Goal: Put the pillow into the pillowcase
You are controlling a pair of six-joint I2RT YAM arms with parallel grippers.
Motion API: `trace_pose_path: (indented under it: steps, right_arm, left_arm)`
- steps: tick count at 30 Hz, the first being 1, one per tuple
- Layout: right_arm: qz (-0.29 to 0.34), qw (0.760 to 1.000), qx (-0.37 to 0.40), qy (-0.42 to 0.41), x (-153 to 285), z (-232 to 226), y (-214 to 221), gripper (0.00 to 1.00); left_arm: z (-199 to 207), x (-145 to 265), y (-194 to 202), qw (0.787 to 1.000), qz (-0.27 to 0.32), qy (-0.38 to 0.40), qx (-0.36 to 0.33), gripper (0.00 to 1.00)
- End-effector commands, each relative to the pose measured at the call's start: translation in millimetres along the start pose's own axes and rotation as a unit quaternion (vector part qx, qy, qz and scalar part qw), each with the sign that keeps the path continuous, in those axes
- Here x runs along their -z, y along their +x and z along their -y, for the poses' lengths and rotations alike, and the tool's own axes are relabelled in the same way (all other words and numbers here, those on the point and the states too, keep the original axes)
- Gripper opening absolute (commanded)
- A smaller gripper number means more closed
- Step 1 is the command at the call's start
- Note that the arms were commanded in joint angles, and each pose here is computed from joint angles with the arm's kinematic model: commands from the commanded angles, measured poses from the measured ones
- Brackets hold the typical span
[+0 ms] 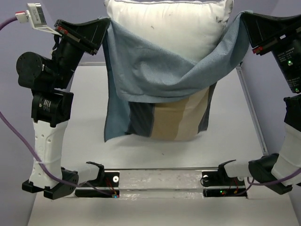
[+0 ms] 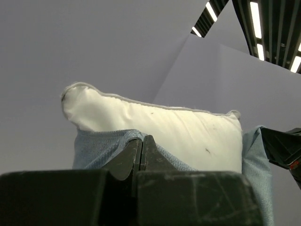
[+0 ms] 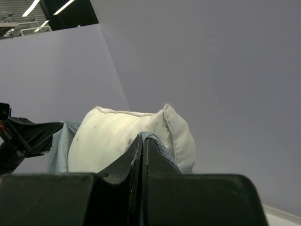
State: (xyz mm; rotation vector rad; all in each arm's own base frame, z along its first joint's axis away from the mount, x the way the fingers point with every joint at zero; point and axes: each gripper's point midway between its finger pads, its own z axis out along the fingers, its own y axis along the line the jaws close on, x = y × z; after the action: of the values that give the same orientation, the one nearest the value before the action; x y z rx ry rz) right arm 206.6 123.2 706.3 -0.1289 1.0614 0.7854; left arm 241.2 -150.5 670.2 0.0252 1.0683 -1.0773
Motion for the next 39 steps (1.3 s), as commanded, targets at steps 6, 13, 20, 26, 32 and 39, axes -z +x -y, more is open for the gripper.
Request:
trace_pose_path:
  steps: [6,13,20,26,32,39]
  right_arm:
    - [-0.062,0.996,-0.014,0.068,-5,64,106,0.0]
    - [0.138,0.988,0.058,-0.027,61,-45,-98,0.0]
    - [0.046,0.999,0.016,0.001,35,-1,-2,0.0]
    - [0.115,0.992,0.043,-0.016,42,-31,-76,0.0]
    - [0.155,0.986,0.041,-0.042,90,-55,-97,0.0]
    - [0.07,0.997,0.031,-0.004,41,-14,-34,0.0]
  left_arm:
    - [-37,45,31,0.998,0.044,-0.029,-0.022,0.0]
    - [109,52,-97,0.983,0.126,0.115,-0.072,0.0]
    - [13,55,-36,0.992,0.111,-0.008,-0.06,0.0]
    - [69,38,-90,0.987,0.13,0.044,-0.086,0.0]
    - [68,46,-89,0.986,0.136,0.04,-0.086,0.0]
    - [44,47,-72,0.989,0.126,0.009,-0.082,0.0]
